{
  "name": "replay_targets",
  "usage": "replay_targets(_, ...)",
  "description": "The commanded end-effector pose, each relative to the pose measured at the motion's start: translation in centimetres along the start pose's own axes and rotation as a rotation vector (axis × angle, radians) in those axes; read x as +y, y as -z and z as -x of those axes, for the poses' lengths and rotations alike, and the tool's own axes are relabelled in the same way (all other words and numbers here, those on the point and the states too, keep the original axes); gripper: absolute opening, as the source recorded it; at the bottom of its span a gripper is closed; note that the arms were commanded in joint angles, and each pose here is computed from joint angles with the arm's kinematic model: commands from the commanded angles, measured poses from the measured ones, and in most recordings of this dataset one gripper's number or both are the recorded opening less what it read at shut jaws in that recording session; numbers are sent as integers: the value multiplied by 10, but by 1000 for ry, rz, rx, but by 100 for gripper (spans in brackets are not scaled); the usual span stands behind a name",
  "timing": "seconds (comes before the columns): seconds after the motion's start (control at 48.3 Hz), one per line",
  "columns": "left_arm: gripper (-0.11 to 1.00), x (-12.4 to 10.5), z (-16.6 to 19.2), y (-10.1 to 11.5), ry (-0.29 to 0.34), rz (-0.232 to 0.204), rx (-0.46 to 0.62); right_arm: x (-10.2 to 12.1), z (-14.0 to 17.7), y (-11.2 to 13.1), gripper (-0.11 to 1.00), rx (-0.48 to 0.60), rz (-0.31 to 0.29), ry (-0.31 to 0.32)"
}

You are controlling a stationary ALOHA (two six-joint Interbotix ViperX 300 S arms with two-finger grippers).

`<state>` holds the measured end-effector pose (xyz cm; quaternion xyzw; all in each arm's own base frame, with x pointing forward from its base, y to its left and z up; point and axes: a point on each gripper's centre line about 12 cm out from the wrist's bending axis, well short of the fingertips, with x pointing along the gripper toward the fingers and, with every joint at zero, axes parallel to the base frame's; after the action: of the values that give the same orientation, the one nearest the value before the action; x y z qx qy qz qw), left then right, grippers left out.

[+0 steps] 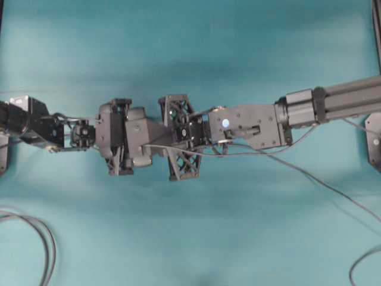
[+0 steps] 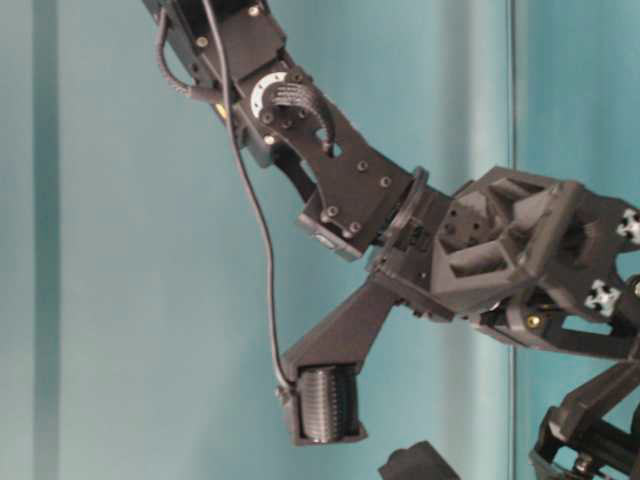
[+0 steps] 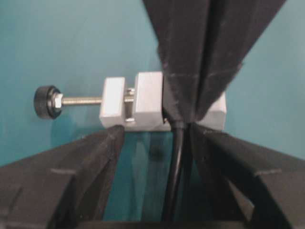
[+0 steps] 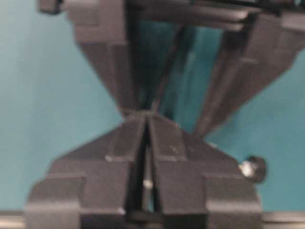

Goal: Insert the USB cable into the female connector supported by the left arm.
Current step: 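Open the right gripper to release the inserted plug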

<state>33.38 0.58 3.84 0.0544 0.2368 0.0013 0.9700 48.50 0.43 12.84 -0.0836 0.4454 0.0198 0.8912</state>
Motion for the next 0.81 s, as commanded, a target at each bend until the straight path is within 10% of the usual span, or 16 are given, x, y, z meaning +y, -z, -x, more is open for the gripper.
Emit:
replay_targets(0.0, 72, -16, -6, -6, 48, -52, -6, -2, 11, -15, -1, -38, -1, 6)
replay_targets(0.786, 72, -10, 33, 7, 36, -32, 39, -1, 47, 12, 6, -112, -89, -2)
